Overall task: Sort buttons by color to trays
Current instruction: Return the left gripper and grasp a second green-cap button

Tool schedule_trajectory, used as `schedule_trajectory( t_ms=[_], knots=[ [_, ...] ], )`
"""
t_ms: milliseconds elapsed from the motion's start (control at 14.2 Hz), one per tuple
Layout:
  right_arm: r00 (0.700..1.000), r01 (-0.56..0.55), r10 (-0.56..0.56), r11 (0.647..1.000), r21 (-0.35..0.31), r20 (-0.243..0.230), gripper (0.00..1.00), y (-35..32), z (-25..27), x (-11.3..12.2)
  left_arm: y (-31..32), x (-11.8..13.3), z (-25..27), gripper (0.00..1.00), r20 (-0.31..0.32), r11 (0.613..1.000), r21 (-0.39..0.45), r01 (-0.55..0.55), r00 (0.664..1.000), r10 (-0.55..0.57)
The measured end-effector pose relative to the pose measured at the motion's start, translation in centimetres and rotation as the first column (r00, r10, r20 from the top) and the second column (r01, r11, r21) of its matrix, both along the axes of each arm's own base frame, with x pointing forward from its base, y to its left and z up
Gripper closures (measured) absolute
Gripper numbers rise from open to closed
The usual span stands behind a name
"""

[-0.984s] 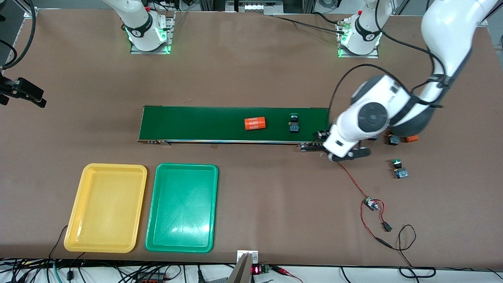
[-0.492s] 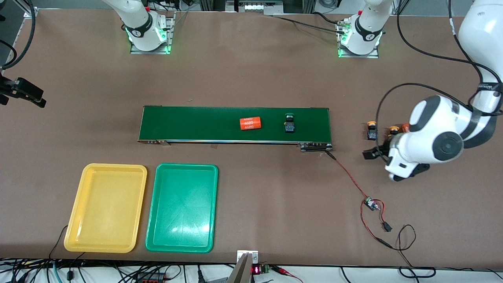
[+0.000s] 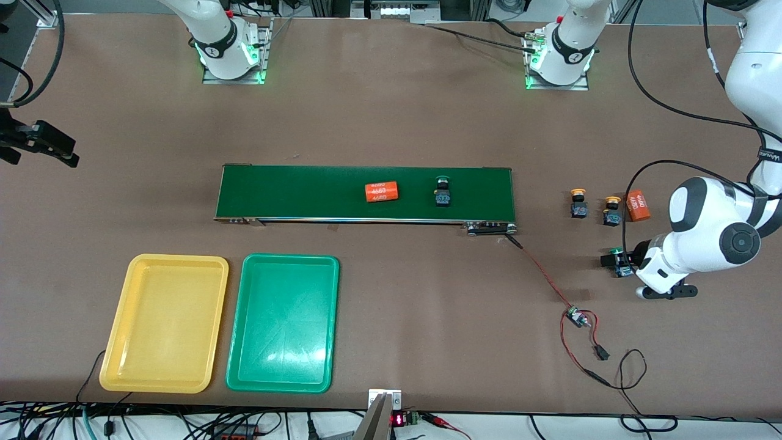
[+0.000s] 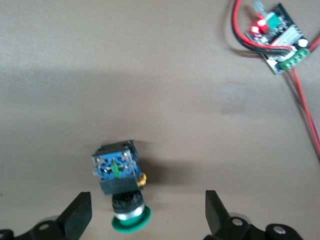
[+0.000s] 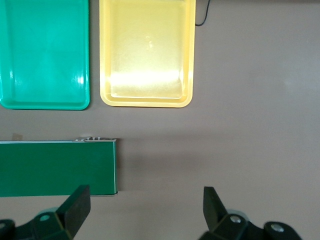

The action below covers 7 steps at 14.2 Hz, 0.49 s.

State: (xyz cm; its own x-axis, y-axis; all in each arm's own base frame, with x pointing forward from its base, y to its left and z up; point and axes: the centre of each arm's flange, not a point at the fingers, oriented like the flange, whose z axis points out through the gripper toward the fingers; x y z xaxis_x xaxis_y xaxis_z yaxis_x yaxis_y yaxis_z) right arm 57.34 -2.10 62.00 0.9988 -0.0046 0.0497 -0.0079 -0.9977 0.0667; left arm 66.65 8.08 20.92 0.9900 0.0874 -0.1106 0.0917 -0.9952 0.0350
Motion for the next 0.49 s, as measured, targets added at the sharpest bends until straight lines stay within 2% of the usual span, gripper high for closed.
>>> schedule_trajectory(
  t_ms=[351, 492],
  knots=[
    [1.0, 0.01, -0.01, 1.0, 0.0, 0.001, 0.0, -0.6, 0.1, 0.0, 1.8, -0.2, -2.8, 0.04, 0.014, 1.0, -0.005, -0.03, 0.999, 0.03],
    [1.0, 0.01, -0.01, 1.0, 0.0, 0.001, 0.0, -0.6, 0.1, 0.0, 1.7, -0.2, -3.2, 0.2, 0.012, 0.999, -0.009, -0.031, 0.999, 0.031]
  ],
)
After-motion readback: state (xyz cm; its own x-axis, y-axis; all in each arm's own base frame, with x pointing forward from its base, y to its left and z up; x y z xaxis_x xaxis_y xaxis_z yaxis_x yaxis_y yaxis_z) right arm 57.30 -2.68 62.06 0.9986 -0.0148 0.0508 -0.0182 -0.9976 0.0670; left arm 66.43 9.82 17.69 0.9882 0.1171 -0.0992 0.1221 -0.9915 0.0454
